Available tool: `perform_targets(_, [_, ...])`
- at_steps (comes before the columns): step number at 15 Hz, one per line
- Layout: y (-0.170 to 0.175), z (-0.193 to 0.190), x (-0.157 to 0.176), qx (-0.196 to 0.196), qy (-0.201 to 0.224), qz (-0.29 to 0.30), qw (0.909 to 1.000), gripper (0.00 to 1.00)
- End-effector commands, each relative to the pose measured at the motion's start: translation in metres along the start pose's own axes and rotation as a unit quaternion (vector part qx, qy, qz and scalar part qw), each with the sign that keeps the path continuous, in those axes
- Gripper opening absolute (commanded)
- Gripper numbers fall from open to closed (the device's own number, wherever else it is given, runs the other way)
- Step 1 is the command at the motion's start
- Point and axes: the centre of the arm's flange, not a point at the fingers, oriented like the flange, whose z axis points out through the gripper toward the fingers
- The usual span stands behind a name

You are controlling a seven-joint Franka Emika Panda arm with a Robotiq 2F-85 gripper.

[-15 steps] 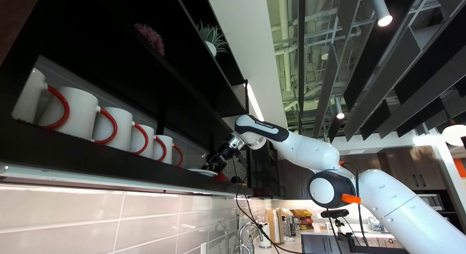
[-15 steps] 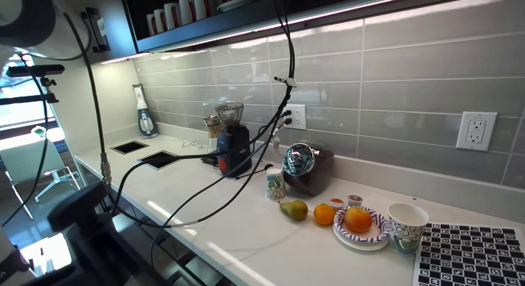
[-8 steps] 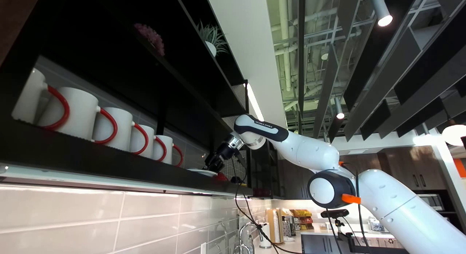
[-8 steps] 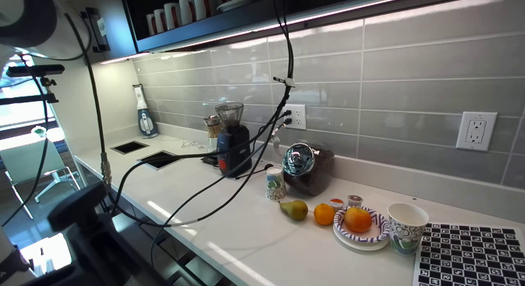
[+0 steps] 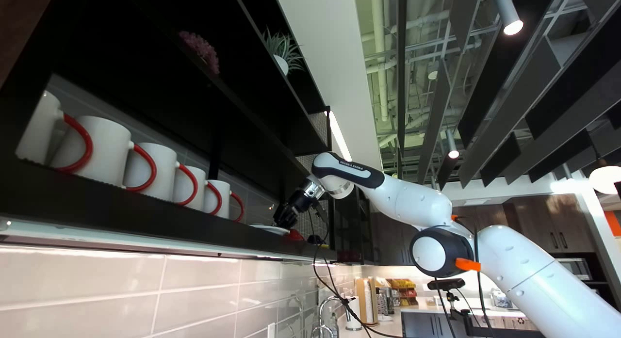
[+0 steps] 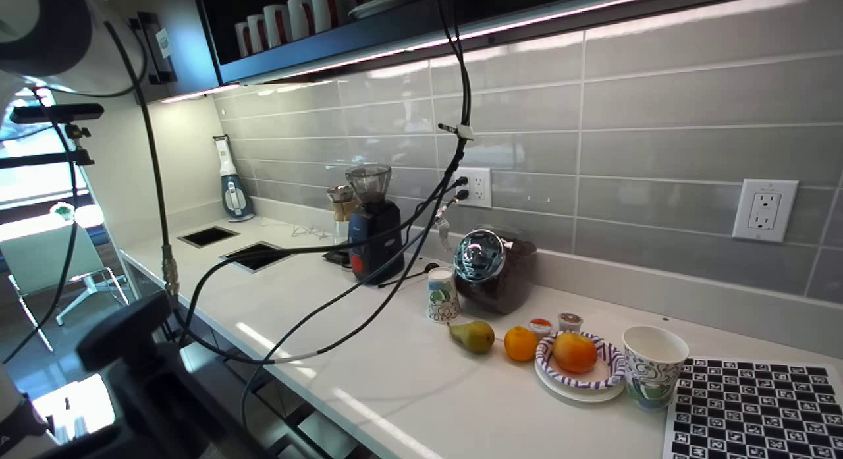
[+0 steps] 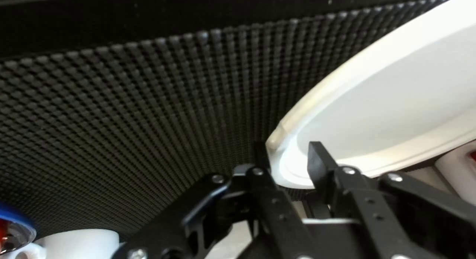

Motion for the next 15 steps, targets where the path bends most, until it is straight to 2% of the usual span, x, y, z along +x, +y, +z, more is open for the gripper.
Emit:
perform_targets(1, [0.0015,-0.0022,0.0230,-0.008,0.005,0.001,1.0000,0.21])
perform_targets(2, [0.0015,-0.0027,0.0231,-0.008,0.005,0.000,1.0000,0.21])
perform_targets(4, [0.0018,-0.0033,0.0231,-0.008,0.005,0.000,1.0000,0.08])
perform_targets(5, [0.0017,-0.0035,0.0231,-0.008,0.005,0.000,1.0000,0.07])
perform_targets(6, [0.0017,-0.0036,0.0230,-0.008,0.006,0.000,0.9999,0.01])
perform_targets(7, [0.0017,-0.0042,0.0231,-0.009,0.006,-0.001,0.9999,0.00])
perform_targets(15, [-0.0017,-0.0089,0.0249,-0.008,0.011,-0.002,0.9999,0.02])
